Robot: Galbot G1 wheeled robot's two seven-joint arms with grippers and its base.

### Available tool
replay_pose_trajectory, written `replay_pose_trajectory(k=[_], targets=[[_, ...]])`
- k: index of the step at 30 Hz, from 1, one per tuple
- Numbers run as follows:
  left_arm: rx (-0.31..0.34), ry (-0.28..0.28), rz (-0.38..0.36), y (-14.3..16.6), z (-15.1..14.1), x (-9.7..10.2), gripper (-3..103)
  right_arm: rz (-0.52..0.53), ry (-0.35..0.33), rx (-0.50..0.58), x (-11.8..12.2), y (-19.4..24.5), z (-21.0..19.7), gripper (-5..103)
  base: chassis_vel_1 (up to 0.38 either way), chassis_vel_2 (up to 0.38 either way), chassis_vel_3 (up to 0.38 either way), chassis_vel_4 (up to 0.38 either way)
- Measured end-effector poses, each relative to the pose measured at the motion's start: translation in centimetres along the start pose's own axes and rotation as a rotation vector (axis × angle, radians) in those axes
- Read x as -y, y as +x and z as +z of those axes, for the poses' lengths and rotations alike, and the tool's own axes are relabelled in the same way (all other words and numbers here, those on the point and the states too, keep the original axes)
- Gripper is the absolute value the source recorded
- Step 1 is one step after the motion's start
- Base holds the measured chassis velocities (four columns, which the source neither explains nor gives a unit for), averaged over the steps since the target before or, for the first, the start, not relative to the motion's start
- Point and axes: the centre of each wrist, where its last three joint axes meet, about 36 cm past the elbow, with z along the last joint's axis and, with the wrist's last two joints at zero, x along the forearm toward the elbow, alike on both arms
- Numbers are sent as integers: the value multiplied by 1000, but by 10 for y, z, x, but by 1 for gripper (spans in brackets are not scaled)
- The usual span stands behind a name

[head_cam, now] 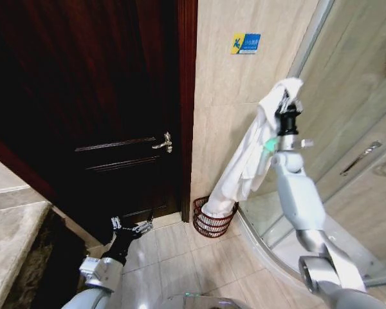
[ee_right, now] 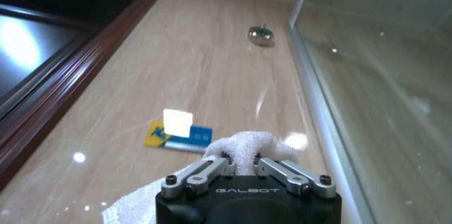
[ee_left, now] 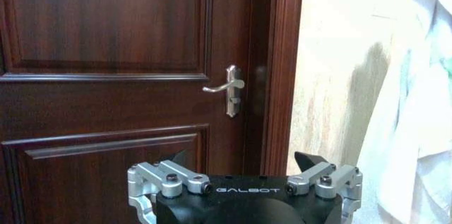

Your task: Discard the used towel into the hamper.

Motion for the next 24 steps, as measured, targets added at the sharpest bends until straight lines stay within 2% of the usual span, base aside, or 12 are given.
replay_pose_trajectory(k=[14, 24], targets=[[0, 0, 0, 0, 0, 0, 100, 12, -25, -107, -8, 50, 42, 5, 0, 0, 0, 0], [0, 0, 0, 0, 0, 0, 100, 22, -68, -199, -31, 110, 76, 5, 0, 0, 0, 0]])
